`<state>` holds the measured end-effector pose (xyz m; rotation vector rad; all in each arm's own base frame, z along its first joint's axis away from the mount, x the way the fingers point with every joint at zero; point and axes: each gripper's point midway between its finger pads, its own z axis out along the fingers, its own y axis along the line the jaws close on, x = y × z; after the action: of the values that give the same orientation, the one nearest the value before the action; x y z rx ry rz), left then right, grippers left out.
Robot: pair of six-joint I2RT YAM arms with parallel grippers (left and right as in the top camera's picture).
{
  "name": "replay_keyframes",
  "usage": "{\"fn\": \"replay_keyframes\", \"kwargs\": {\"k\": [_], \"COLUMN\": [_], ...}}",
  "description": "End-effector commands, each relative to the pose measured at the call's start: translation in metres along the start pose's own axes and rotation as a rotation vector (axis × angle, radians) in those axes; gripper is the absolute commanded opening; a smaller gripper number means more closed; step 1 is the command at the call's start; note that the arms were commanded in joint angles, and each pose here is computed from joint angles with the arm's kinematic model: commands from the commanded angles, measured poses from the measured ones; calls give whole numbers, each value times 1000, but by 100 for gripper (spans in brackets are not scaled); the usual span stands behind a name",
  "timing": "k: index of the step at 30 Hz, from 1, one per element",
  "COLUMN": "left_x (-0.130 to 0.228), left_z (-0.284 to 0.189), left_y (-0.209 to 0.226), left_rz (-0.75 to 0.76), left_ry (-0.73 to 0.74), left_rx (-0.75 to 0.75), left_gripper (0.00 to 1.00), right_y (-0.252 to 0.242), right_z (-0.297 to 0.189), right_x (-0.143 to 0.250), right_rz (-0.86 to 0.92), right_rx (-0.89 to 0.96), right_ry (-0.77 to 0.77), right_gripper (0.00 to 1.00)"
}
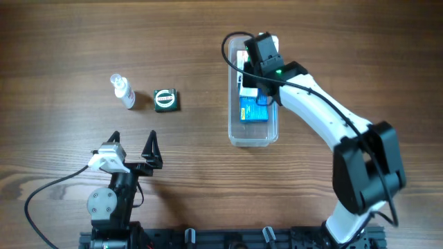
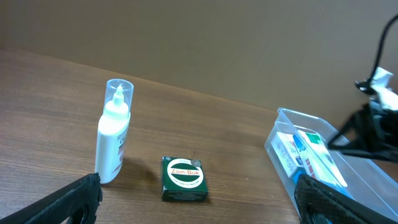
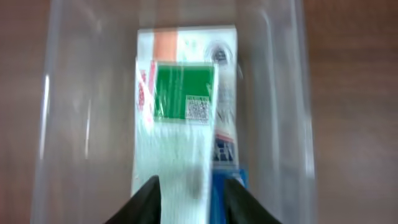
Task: Pack container
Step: 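Carry the Panadol box into the container and release it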
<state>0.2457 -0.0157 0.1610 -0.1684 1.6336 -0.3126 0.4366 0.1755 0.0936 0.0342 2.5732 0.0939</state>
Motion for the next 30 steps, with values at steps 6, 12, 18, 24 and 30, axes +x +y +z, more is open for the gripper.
{"fn": "replay_keyframes", "kwargs": {"k": [6, 12, 18, 24, 30], "left_x": [1, 1, 1, 1, 1], "left_z": [0, 0, 0, 0, 0], "left_y": [4, 4, 4, 4, 4], "left_rz": [-10, -10, -10, -10, -10], "left_ry": [-4, -4, -4, -4, -4], "left_rx": [-18, -18, -18, -18, -18], "left_gripper": [100, 100, 100, 100, 100], "right_y": [46, 28, 20, 7, 6], "right_z": [-44, -28, 1, 14, 27], "right_x": [39, 44, 65, 71, 76], "right_rz": [-45, 34, 60, 66, 69], "right_rx": [-323, -180, -112, -28, -14], "right_ry": [215, 220, 291, 298, 306], "right_gripper": [13, 4, 4, 4, 4]}}
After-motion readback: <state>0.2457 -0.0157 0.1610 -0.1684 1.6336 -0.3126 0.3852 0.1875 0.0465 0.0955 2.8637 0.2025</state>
